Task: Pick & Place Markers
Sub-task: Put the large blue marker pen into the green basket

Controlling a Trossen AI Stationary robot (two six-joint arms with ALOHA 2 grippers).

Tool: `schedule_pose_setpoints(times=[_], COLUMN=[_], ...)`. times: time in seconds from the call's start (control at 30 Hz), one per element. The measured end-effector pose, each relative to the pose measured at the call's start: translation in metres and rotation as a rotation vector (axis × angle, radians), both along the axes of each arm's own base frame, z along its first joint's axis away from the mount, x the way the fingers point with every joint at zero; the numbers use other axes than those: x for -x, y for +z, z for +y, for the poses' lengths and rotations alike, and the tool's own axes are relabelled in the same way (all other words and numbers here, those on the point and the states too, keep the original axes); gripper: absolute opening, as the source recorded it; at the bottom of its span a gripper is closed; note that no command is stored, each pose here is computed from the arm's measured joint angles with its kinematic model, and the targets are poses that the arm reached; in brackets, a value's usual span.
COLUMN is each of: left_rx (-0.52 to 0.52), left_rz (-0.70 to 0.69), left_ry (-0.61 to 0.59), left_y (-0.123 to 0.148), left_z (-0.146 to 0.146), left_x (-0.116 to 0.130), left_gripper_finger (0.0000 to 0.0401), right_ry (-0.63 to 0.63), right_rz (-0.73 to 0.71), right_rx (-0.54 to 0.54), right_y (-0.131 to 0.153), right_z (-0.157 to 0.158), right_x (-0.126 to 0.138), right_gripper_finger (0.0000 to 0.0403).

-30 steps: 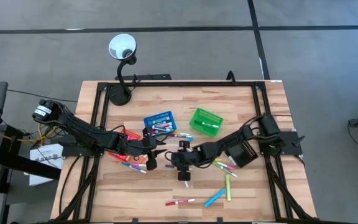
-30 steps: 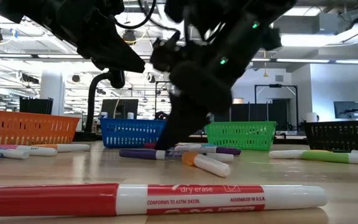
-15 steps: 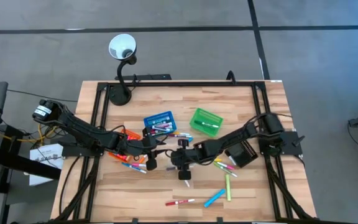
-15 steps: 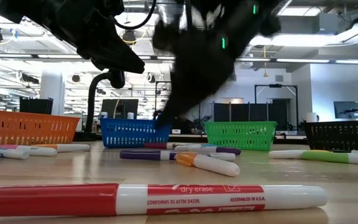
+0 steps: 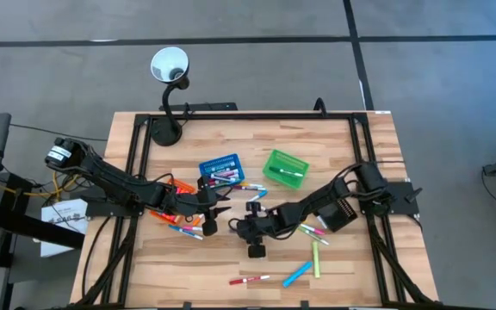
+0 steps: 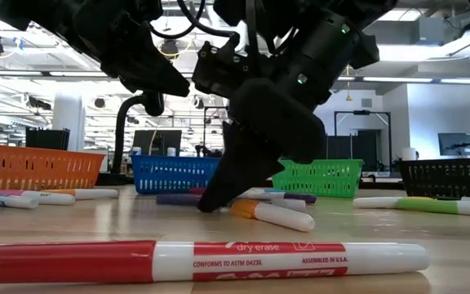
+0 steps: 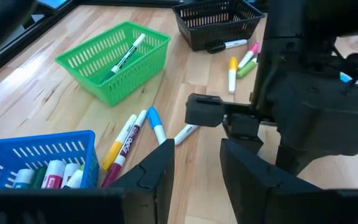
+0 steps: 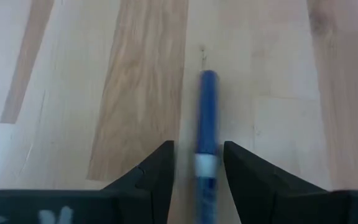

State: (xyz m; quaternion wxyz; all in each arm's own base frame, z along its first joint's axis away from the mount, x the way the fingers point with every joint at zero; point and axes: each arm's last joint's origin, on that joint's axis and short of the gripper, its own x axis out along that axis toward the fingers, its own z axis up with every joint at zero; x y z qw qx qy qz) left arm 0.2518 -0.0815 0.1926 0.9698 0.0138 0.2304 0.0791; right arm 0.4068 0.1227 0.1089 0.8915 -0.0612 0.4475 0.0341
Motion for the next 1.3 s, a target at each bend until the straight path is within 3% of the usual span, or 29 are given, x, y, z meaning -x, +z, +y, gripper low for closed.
schedule_pose_setpoints(times=[0.17,0.43,0.6,0.73,0.83,1.0,1.13,1.3], left_rx=[0.0,0.0,0.0,0.0,0.0,0.0,0.0,0.0], left_rz=[0.0,0.0,0.0,0.0,0.0,0.0,0.0,0.0], left_ry=[0.0,0.0,0.0,0.0,0.0,0.0,0.0,0.0], left_y=[0.0,0.0,0.0,0.0,0.0,0.0,0.0,0.0], left_z=[0.0,0.0,0.0,0.0,0.0,0.0,0.0,0.0], left_x=[0.0,0.0,0.0,0.0,0.0,0.0,0.0,0.0], left_gripper_finger=[0.0126,0.0126,0.0126,0.0126,0.0126,0.0126,0.0126,0.0126], right_ry=[0.017,-0.003,-0.025,-0.082,-0.171,-0.345,-0.467,-0.531], right_rz=[-0.001,0.0,0.019,0.025,0.069,0.121,0.217,0.336], right_rx=[0.012,-0.003,0.024,0.104,0.198,0.312,0.307,0.324], right_y=[0.0,0.001,0.016,0.055,0.082,0.124,0.126,0.098], right_z=[-0.002,-0.004,-0.009,-0.019,-0.031,-0.065,-0.098,-0.13], right_x=[-0.001,-0.001,0.006,0.02,0.039,0.07,0.084,0.084], right_gripper_finger=[0.0116,0.002,0.0043,0.0041,0.0019,0.002,0.003,0.002])
